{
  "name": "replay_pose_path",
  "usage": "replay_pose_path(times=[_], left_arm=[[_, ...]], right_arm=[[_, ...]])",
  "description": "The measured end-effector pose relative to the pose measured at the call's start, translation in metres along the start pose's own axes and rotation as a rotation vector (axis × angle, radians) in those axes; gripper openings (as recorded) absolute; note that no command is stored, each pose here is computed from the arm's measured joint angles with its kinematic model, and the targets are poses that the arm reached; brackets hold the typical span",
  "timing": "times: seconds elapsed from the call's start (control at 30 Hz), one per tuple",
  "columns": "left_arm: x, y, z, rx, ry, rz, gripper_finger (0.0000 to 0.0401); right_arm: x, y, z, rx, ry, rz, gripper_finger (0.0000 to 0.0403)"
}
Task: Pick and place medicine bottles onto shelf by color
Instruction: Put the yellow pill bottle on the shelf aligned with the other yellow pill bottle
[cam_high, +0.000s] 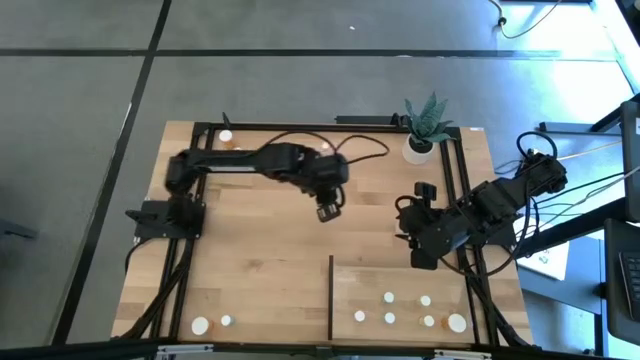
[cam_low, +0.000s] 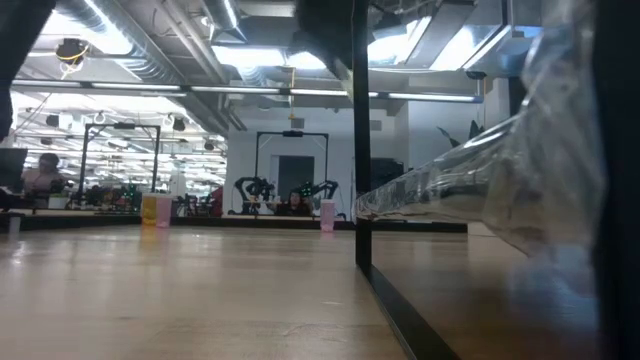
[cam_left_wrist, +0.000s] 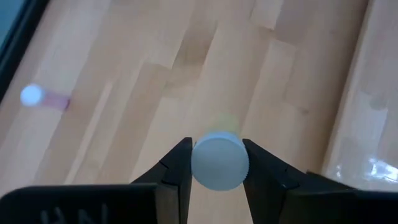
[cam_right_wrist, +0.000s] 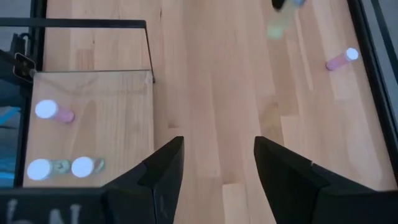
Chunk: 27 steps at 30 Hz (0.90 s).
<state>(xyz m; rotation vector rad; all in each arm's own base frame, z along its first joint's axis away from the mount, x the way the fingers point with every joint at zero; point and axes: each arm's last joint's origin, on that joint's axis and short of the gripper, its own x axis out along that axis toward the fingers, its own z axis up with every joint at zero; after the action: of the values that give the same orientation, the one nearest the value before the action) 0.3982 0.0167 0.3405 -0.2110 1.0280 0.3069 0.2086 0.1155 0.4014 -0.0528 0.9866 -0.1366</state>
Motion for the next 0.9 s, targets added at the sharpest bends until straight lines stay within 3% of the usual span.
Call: replay_pose_path(times=[0.23, 0.6, 0.9], left_arm=[[0.051, 0.002, 0.015, 0.096, 0.068, 0.005, 0.0101], [0.122, -0.005, 0.004, 0.121, 0.213, 0.036, 0.0101], [0.155, -0.006, -0.006, 0.129, 0.282, 0.053, 0.0101]], right_arm=[[0.000, 0.000, -0.001, -0.005, 0.020, 0.010, 0.0197], [0.000, 0.000, -0.002, -0.006, 0.021, 0.010, 0.0197], [0.000, 0.000, -0.002, 0.014, 0.023, 0.008, 0.0197]])
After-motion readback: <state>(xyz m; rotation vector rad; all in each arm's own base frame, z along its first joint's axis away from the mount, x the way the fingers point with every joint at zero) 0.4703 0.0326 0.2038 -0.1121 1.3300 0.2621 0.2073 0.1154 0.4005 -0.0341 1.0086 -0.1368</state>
